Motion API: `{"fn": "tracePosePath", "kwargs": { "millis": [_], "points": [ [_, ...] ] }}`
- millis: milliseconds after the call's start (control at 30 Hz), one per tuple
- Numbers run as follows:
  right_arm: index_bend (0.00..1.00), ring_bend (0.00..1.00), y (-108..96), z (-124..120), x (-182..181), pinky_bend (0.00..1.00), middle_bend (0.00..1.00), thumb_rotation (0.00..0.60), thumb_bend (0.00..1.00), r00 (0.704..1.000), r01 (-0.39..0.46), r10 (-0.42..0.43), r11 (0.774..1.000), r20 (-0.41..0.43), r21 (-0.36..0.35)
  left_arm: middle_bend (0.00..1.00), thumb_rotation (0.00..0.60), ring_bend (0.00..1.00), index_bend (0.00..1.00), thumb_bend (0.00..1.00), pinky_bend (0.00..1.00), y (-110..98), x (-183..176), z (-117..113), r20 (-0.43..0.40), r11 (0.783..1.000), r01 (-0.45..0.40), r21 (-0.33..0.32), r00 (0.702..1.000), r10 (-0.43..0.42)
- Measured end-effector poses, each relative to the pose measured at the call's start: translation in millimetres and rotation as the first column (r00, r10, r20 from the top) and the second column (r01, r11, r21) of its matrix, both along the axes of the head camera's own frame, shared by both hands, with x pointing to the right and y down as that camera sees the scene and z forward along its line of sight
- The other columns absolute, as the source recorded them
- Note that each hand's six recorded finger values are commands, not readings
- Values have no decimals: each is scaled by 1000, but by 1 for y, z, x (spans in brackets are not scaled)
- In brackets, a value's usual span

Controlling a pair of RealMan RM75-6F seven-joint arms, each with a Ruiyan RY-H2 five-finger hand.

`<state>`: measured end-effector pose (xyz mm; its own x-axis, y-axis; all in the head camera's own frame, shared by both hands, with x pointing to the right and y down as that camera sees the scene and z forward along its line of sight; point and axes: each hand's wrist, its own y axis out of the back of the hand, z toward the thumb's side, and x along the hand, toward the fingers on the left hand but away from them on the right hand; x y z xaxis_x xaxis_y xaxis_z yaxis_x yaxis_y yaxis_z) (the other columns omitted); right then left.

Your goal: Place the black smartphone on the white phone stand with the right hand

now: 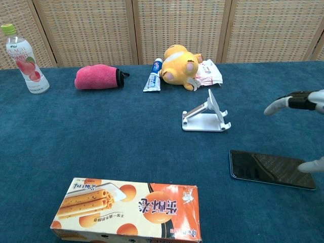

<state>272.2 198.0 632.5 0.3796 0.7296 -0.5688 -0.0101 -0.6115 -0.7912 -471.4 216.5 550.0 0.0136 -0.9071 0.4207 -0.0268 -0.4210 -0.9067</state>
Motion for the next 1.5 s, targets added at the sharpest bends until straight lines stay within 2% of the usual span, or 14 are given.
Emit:
{"fn": "tracePosePath", "kwargs": {
  "millis": [167,367,867,1267,1500],
  "points": [
    [217,181,0,21,-34,151,214,600,12,999,27,-27,999,-22,-19,0,600,0,0,0,0,-2,-1,1,1,1000,9,-2,1000,-9],
    [218,190,0,41,-59,169,216,600,22,998,25,-26,1000,-64,-16,0,600,0,0,0,0,-3,-4,2,4,1000,15,-8,1000,-15],
    [218,206,2,76,-59,170,219,600,53,985,-40,25,996,-170,-80,0,600,0,0,0,0,-5,-7,5,10,999,25,-20,1000,-25],
    [218,226,2,82,-51,180,221,600,53,982,-53,33,993,-184,-103,0,600,0,0,0,0,-6,-5,5,11,999,29,-18,1000,-29],
    [218,241,4,87,-49,182,246,600,131,980,-50,27,992,-196,-118,0,600,0,0,0,0,-5,-6,4,8,999,31,-15,999,-31]
  ]
}}
